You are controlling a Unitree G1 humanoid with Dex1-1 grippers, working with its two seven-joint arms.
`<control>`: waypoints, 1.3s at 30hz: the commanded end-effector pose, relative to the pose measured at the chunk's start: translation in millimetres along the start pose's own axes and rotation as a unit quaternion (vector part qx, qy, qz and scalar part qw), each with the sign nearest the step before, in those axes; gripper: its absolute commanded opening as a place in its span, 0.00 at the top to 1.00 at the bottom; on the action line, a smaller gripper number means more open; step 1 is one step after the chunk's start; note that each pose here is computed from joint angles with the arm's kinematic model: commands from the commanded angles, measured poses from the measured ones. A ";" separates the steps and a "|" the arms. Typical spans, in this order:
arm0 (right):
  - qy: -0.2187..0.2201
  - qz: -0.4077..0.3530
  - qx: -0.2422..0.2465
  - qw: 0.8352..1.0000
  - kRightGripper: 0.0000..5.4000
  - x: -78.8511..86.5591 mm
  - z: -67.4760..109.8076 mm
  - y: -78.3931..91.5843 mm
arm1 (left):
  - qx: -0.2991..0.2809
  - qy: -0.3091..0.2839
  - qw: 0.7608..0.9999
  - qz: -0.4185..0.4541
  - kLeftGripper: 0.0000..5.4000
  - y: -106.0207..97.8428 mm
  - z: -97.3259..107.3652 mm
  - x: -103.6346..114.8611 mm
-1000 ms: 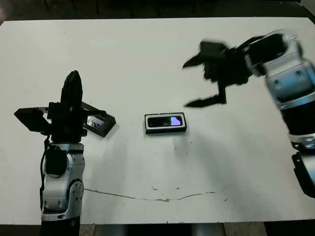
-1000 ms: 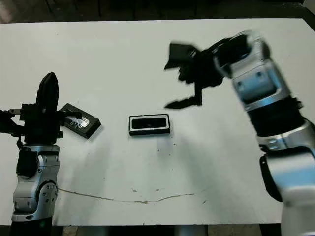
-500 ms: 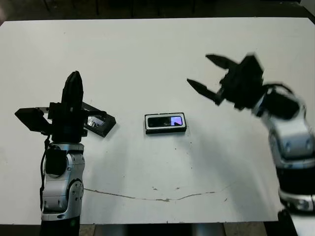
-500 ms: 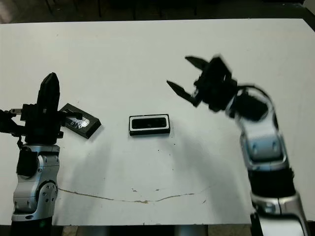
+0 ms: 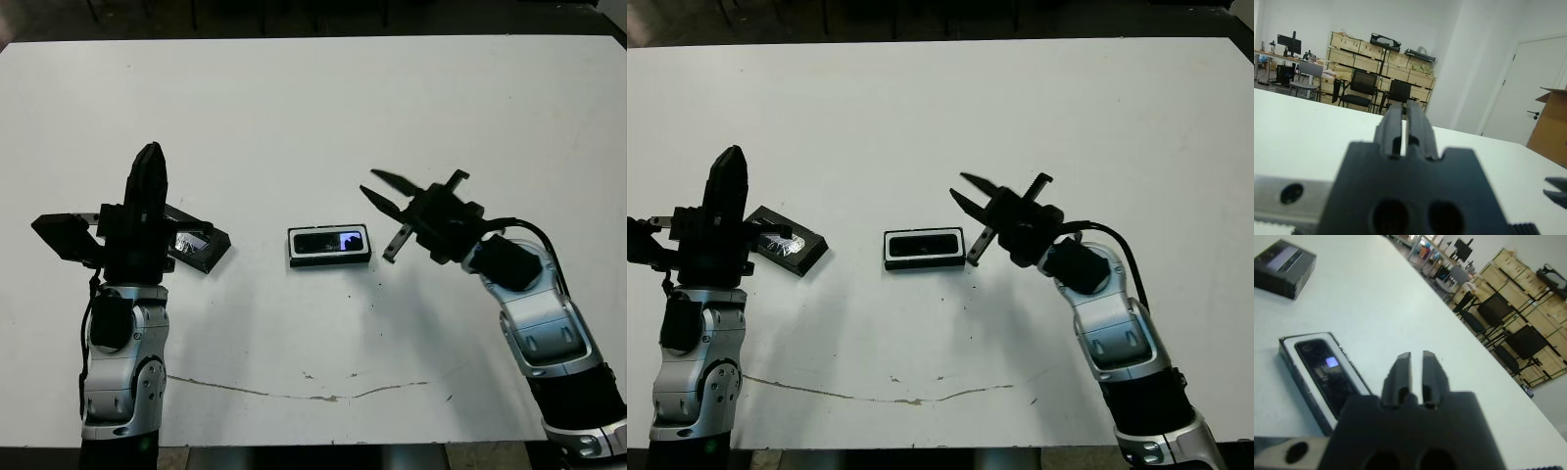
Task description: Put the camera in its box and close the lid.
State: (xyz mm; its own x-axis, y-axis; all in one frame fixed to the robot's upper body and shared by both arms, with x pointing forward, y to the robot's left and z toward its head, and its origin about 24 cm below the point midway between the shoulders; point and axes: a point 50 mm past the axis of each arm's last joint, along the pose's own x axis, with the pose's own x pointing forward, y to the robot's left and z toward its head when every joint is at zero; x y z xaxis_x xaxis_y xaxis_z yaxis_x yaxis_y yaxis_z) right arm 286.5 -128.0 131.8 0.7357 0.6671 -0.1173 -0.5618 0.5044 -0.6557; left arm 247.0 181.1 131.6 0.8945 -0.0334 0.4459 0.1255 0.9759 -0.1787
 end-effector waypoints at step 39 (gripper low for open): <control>0.025 -0.072 0.132 0.988 1.00 -15.7 -21.2 9.3 | 0.056 -0.006 0.998 -0.017 1.00 4.3 10.9 7.6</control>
State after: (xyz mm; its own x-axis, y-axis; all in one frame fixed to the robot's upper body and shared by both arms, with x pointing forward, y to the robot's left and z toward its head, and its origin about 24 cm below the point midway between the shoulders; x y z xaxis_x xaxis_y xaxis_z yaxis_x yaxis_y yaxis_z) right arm 277.7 -140.2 109.0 0.8044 0.5839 -0.1094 -0.5536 0.6699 -0.4947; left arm 248.3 183.4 139.5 0.8868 -0.0528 0.4590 0.1184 0.9862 -0.1153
